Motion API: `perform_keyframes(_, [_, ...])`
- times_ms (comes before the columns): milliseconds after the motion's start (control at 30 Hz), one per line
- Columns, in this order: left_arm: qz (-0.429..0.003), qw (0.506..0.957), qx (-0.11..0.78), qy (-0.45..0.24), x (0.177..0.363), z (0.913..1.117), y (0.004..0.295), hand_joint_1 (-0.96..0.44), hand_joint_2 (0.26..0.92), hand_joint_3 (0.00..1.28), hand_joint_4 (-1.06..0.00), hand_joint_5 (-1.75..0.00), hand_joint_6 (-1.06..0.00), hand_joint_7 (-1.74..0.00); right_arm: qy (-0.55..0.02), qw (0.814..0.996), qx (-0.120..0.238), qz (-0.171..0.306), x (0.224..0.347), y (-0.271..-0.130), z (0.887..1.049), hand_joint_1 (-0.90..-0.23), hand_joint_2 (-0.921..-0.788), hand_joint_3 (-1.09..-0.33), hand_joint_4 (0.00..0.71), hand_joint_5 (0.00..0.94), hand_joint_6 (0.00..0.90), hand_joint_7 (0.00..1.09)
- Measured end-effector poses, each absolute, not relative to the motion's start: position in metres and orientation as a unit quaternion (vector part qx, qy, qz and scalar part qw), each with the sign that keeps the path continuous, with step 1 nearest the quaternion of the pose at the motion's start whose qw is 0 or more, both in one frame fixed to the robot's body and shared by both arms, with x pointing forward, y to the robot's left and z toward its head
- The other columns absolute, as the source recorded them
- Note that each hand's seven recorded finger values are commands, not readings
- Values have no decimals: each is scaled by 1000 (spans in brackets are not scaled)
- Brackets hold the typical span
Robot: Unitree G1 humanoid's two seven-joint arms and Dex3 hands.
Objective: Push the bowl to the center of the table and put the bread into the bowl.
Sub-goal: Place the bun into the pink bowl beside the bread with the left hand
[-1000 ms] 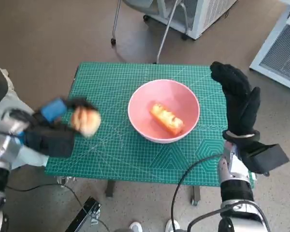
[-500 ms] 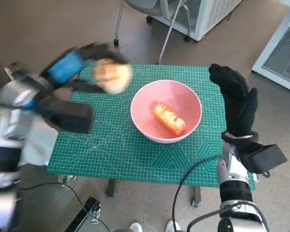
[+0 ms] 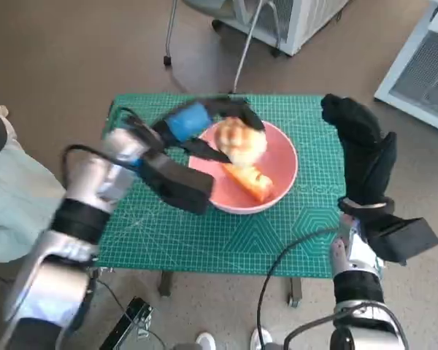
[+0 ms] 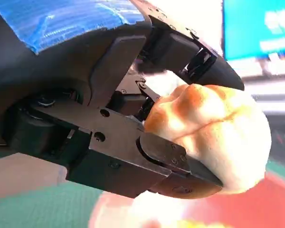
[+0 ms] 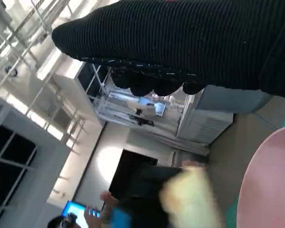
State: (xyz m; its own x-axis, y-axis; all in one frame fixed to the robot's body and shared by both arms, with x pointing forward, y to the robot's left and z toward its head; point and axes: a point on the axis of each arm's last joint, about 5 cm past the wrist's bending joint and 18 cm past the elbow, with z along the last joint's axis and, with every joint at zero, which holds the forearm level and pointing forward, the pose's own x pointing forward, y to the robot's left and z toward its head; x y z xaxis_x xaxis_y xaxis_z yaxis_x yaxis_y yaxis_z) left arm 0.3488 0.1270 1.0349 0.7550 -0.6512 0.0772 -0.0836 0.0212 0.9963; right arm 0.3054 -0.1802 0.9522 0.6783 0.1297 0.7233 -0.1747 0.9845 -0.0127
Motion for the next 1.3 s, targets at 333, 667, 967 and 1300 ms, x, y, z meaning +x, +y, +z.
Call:
perform_keyframes(333, [-237, 649, 682, -240, 355, 1017, 111, -1, 920, 145, -492, -1391, -646, -1124, -394, 915, 30, 77, 303, -182, 951, -575, -921, -724, 402, 7, 113, 728])
perform_keyframes(667, [-301, 618, 717, -113, 356, 1009, 107, 139, 920, 325, -192, -59, -411, -222, -396, 915, 26, 73, 302, -183, 951, -578, -921, -729, 404, 7, 113, 713])
perform_keyframes(967, [-301, 624, 714, -100, 353, 1029, 107, 134, 913, 277, -138, -2, -403, -59, -398, 914, 27, 72, 302, -183, 952, -580, -921, -730, 398, 3, 113, 711])
perform_keyframes(1300, [-315, 705, 626, -107, 348, 1032, 122, 37, 835, 96, -143, -14, -404, -27, -396, 915, 28, 74, 302, -183, 952, -554, -921, -744, 408, 10, 105, 722])
